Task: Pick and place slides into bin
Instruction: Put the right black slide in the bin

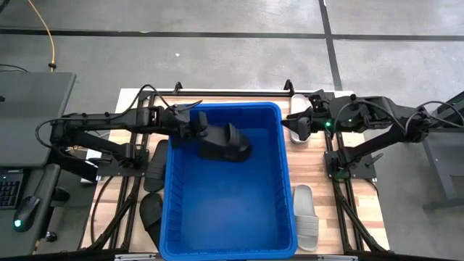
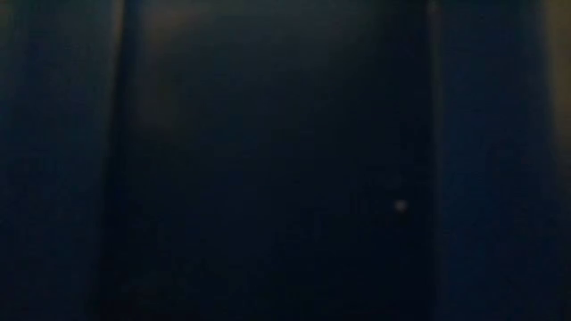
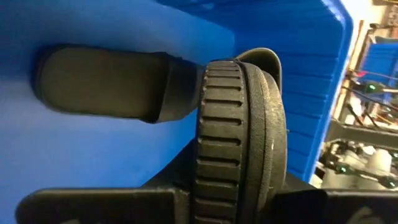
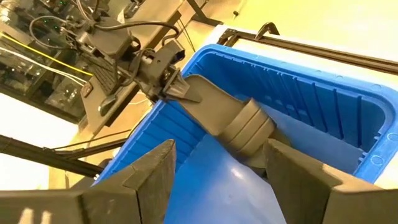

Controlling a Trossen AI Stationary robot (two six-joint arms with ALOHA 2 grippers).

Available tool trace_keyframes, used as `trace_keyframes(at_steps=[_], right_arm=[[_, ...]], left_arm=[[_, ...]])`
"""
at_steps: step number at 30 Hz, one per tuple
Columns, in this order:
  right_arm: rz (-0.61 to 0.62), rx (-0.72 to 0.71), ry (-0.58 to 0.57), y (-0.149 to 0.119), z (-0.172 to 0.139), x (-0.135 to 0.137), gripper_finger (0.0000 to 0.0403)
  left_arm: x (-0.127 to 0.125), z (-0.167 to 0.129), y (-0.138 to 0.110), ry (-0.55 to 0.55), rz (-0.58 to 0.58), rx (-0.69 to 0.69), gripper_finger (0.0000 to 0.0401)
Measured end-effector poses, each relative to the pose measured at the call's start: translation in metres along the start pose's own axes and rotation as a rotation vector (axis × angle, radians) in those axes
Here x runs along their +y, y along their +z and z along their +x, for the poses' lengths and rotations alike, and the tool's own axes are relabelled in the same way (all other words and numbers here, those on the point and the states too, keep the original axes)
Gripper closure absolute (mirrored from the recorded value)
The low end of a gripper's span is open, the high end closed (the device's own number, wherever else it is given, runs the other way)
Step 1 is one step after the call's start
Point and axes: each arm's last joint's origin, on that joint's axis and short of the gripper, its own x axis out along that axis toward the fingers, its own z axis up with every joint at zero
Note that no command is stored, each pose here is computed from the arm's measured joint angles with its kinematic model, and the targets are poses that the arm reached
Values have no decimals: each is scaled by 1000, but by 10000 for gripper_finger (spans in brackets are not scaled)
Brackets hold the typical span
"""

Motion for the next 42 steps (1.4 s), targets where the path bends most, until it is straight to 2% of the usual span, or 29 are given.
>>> trace_keyframes(at_steps=[5,11,19,25,30,38,42], right_arm=[[-28,1,-4,0,1,0,171],[-39,13,4,-1,1,0,171],[-49,27,8,-2,1,0,171],[-56,30,11,-2,1,0,171],[-70,32,12,-2,1,0,171],[-90,33,13,-2,1,0,171],[-90,35,15,-2,1,0,171]], left_arm=[[-1,6,-1,27,-22,11,349],[-3,23,-4,107,-20,87,349],[-21,42,-6,124,28,74,349],[-31,35,-3,128,56,-26,349],[-28,31,-4,194,60,19,342],[-27,31,-4,204,63,27,345],[-26,31,-4,207,66,14,326]])
